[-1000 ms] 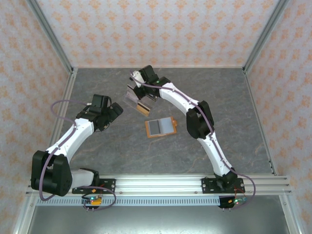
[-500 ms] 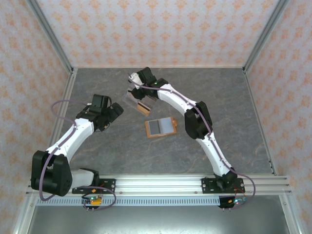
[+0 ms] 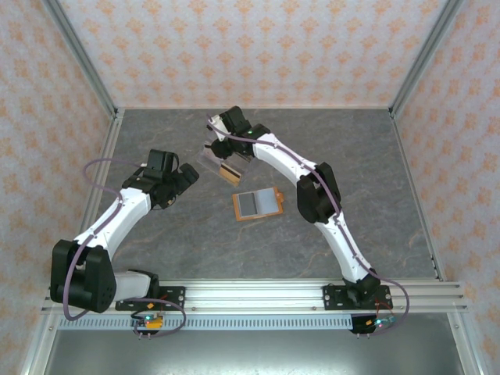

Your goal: Take the credit cards out of the card holder

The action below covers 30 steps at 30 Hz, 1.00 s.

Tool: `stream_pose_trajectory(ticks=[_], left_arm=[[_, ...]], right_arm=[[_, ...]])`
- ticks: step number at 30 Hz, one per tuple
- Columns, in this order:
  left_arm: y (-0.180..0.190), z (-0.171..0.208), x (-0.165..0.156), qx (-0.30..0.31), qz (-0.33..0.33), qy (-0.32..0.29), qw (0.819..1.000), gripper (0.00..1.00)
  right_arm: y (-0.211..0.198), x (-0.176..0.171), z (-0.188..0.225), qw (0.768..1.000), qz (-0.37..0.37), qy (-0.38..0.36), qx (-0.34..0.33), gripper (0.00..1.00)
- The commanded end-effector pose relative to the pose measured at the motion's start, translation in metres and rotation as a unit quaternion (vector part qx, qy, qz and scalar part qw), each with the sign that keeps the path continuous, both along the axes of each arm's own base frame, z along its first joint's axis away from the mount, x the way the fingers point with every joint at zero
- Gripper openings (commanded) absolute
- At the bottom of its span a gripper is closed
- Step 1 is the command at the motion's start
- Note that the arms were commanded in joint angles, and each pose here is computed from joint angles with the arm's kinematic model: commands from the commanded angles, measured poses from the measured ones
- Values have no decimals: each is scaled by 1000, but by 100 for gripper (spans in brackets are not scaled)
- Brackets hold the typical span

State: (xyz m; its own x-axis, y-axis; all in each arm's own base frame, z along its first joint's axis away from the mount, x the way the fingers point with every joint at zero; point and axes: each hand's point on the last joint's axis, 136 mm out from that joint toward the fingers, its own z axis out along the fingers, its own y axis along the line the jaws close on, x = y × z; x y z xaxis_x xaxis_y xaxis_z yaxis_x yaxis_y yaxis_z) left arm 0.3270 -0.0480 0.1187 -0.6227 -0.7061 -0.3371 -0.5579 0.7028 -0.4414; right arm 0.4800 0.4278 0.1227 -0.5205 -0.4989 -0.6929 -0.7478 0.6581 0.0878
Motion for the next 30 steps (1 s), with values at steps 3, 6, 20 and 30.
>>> stream_pose_trajectory(ticks=[3, 6, 20, 30], left_arm=[[0, 2, 2, 0, -7, 5, 1000, 100], [0, 2, 2, -1, -8, 5, 1000, 100], [1, 1, 1, 3, -9, 8, 1000, 100], [1, 0, 0, 3, -9, 9, 1000, 100]], right_arm=[[1, -6, 34, 1000, -2, 0, 22, 22], [0, -5, 30, 1000, -1, -1, 17, 18], [6, 4, 35, 999, -1, -35, 39, 2], [5, 10, 29, 998, -14, -54, 43, 1]])
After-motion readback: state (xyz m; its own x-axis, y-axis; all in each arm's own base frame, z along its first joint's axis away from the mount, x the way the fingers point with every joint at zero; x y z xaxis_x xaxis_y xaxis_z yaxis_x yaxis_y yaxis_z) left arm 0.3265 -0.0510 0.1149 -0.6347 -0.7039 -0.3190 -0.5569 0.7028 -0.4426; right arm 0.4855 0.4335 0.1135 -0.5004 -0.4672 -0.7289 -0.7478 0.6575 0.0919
